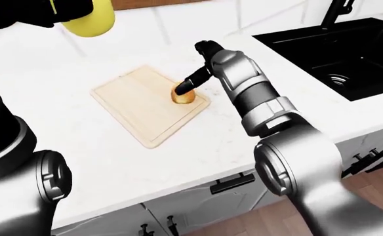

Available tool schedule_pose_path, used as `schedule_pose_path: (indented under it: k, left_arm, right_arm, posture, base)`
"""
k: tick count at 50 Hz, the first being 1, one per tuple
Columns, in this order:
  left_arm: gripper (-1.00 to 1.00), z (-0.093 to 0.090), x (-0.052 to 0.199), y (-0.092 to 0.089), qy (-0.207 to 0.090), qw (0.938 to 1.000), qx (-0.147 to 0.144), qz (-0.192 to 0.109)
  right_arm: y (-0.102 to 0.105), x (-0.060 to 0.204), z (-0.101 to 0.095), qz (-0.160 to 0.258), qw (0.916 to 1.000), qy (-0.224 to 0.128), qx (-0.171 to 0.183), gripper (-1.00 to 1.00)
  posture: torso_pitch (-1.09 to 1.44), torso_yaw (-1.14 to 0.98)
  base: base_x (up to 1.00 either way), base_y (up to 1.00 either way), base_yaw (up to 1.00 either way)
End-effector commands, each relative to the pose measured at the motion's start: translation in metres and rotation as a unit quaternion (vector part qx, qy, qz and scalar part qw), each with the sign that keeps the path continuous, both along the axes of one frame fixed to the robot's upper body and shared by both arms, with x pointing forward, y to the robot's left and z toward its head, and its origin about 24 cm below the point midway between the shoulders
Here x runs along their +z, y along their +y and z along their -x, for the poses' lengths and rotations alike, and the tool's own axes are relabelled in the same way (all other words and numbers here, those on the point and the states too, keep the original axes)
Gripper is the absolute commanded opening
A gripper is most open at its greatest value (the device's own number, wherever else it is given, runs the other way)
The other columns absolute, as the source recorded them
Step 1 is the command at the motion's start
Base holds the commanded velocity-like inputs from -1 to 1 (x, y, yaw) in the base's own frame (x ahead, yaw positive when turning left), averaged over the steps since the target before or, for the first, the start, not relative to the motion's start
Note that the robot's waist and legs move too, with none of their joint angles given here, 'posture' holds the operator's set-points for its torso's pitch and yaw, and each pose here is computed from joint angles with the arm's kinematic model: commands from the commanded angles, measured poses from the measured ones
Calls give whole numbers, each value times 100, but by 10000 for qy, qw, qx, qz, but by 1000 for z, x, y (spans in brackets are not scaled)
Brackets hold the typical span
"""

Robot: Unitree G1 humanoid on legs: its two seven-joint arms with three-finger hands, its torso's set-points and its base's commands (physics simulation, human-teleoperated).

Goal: Place the bread and cheese on the cutting board.

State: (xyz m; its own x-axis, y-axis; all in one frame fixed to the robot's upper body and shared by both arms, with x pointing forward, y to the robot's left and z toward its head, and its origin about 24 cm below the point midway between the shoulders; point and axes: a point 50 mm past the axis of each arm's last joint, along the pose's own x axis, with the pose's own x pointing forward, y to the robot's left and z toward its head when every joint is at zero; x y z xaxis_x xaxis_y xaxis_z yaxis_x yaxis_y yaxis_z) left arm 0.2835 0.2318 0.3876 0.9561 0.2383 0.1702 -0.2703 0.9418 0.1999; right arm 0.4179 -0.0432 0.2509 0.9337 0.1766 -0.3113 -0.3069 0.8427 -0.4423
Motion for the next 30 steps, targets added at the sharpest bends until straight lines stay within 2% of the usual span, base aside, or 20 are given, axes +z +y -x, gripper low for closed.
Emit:
schedule_pose_path:
  k: [1,7,10,14,23,26,30]
  left_arm:
    - [-100,11,16,0,-468,9989,53,-80]
    - [-100,8,18,-8,-451,9989,-33,-143]
    - [-100,-1,14,-11,-379,9991,-110,-141]
    - [-100,-25,11,-22,-158,9993,-252,-241]
    - [-100,-82,5,-50,382,9964,-449,-601]
    - [-100,-93,4,-59,452,9945,-496,-805]
    - [-100,-107,-3,-71,559,9924,-584,-925]
  right_arm:
    - [4,32,2,-114,9982,-573,111,100]
    - [-4,55,3,-405,9948,-939,7,100]
    - [-10,66,4,-537,9925,-1099,-67,100]
    - [-19,82,7,-828,9880,-1289,-169,100]
    - [-34,120,24,-1005,9772,-1827,-397,100]
    - [-39,125,28,-1077,9744,-1922,-456,100]
    - [-47,130,33,-1329,9681,-2066,-493,100]
  posture:
    - [0,0]
    - [0,0]
    - [0,0]
    - [0,0]
    - [0,0]
    - [0,0]
    - [0,0]
  base:
    - [0,0,0]
    - [0,0,0]
    - [0,0,0]
    - [0,0,0]
    - [0,0,0]
    - [0,0,0]
    - [0,0,0]
